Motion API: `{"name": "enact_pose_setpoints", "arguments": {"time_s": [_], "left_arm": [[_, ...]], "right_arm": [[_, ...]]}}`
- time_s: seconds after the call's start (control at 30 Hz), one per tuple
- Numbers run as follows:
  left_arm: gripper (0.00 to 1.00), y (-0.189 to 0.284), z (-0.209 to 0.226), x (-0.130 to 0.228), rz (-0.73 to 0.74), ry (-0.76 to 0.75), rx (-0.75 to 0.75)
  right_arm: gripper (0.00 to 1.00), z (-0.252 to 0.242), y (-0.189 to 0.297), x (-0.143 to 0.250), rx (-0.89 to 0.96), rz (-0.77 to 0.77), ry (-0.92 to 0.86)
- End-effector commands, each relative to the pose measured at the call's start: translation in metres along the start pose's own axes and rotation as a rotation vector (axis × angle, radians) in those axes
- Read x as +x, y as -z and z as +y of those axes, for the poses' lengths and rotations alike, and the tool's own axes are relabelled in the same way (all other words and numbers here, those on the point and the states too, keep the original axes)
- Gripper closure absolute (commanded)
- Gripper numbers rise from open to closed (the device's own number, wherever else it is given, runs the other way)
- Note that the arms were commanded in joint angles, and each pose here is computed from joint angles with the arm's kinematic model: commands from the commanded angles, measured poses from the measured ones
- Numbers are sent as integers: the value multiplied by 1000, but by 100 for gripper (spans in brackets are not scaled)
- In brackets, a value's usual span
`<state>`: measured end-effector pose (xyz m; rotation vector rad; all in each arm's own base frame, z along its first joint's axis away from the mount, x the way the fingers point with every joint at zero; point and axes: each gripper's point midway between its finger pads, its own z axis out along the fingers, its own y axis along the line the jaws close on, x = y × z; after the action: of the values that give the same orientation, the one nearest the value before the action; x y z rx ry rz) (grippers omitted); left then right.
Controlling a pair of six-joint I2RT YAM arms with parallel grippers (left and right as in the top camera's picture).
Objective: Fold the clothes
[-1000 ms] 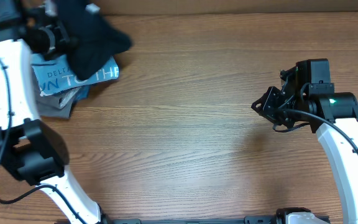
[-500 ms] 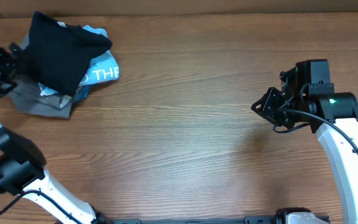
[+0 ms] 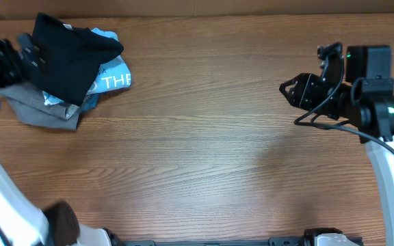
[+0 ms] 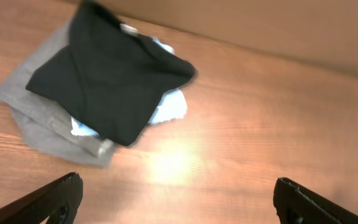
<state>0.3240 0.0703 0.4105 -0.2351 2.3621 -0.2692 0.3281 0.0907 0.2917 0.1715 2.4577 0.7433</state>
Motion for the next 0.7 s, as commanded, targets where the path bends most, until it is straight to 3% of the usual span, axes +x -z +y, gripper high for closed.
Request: {"name": "enact_pose_setpoints", "arguments": {"time_s": [0.0, 0.1, 0.23, 0.47, 0.67], "left_arm": [[0, 31, -20, 17, -21, -151, -79], [0, 51, -56, 33, -53, -238, -23], [0, 77, -88, 62, -79, -343, 42], [0, 106, -86, 143, -59, -361, 68], [0, 107, -70, 164, -53, -358, 9]], "right_arm": [[62, 31, 31, -14, -81, -91, 140], [48, 43, 40, -15, -128, -118, 166], [0, 56, 48, -9, -191, -113, 173], [0, 60, 51, -2, -217, -90, 170], [0, 60, 51, -2, -217, -90, 169]]}}
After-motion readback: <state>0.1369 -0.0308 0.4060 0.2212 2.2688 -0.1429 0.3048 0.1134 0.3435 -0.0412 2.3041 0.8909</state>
